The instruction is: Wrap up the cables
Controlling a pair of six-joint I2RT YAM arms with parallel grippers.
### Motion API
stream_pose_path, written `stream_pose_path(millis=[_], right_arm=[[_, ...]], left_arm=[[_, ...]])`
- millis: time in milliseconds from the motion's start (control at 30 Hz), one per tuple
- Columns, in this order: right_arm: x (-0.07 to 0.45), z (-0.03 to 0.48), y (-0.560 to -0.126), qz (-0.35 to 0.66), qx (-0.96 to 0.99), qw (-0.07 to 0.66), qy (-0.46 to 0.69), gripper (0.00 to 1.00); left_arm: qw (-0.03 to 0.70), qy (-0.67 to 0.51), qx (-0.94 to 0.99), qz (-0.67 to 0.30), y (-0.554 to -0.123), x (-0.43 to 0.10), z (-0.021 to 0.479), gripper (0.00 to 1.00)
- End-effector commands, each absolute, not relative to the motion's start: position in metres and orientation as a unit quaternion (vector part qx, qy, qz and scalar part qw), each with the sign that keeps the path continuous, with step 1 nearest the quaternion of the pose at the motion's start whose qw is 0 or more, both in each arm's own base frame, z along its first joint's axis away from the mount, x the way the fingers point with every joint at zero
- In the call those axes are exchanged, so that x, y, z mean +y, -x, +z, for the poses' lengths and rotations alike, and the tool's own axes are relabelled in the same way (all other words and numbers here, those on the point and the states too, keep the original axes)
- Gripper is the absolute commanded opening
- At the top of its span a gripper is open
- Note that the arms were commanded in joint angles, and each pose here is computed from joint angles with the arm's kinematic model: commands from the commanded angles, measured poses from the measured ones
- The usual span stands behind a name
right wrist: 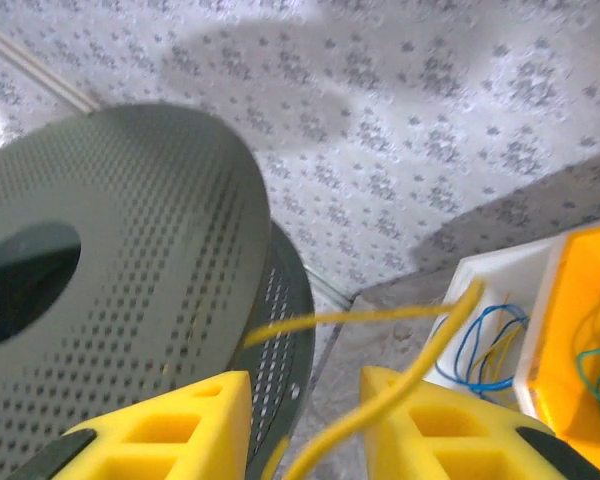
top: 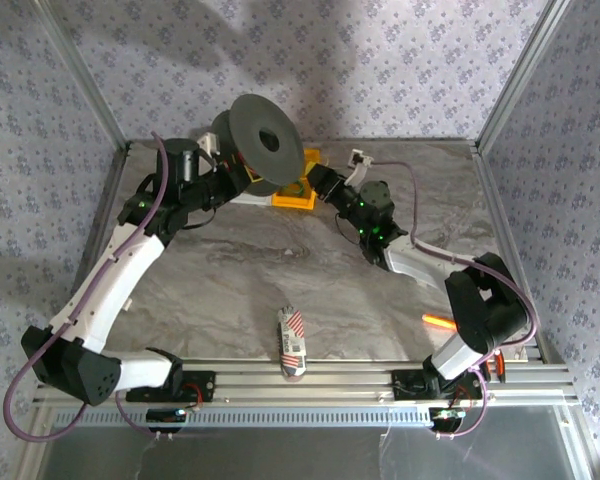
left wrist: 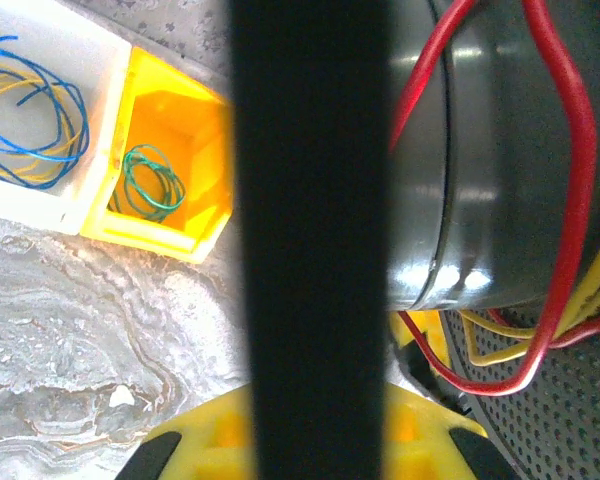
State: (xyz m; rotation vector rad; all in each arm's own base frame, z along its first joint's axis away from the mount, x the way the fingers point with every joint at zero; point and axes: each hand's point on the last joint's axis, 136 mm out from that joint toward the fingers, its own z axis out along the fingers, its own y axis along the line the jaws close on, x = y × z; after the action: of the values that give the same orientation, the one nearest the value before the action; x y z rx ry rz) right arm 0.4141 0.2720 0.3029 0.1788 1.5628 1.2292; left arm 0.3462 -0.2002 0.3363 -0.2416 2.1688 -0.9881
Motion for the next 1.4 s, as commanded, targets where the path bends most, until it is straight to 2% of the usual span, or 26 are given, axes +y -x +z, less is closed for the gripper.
stream_pose_path(millis=[0,400,467,600,867,1067,1167,1367], right_arm=[[0.257,0.317,-0.416,0.507,0.645,0.566,-0.084,0.33],[0.268,0.303,-0.422,0.536,0.655,0.526,-0.09,0.34],[0.271,0.299,-0.423,0.539,0.657,0.519,-0.093,0.29],[0.272,0.292,-0.424,0.542,0.662,0.509,-0.096,0.0],[0.251,0.284,-0.426,0.54,0.691,0.478,-0.053,0.0],[0.239,0.267,-0.435,0.504,0.788,0.348,0.061,0.0],[0.237,0.266,-0.432,0.51,0.805,0.284,0.11,0.0],[0.228,0.275,-0.436,0.524,0.803,0.247,0.138,0.0]], left_arm=[[0.405,0.059,0.809,-0.422,-0.336,-0.207,0.379,0.0],[0.415,0.049,0.8,-0.432,-0.337,-0.213,0.393,0.0],[0.415,0.048,0.799,-0.432,-0.338,-0.214,0.395,0.0],[0.418,0.047,0.798,-0.431,-0.339,-0.214,0.397,0.0],[0.42,0.041,0.8,-0.426,-0.336,-0.205,0.401,0.0],[0.375,-0.088,0.825,-0.413,-0.314,-0.219,0.396,0.0],[0.335,-0.154,0.85,-0.375,-0.297,-0.22,0.377,0.0],[0.291,-0.223,0.893,-0.261,-0.278,-0.2,0.34,0.0]])
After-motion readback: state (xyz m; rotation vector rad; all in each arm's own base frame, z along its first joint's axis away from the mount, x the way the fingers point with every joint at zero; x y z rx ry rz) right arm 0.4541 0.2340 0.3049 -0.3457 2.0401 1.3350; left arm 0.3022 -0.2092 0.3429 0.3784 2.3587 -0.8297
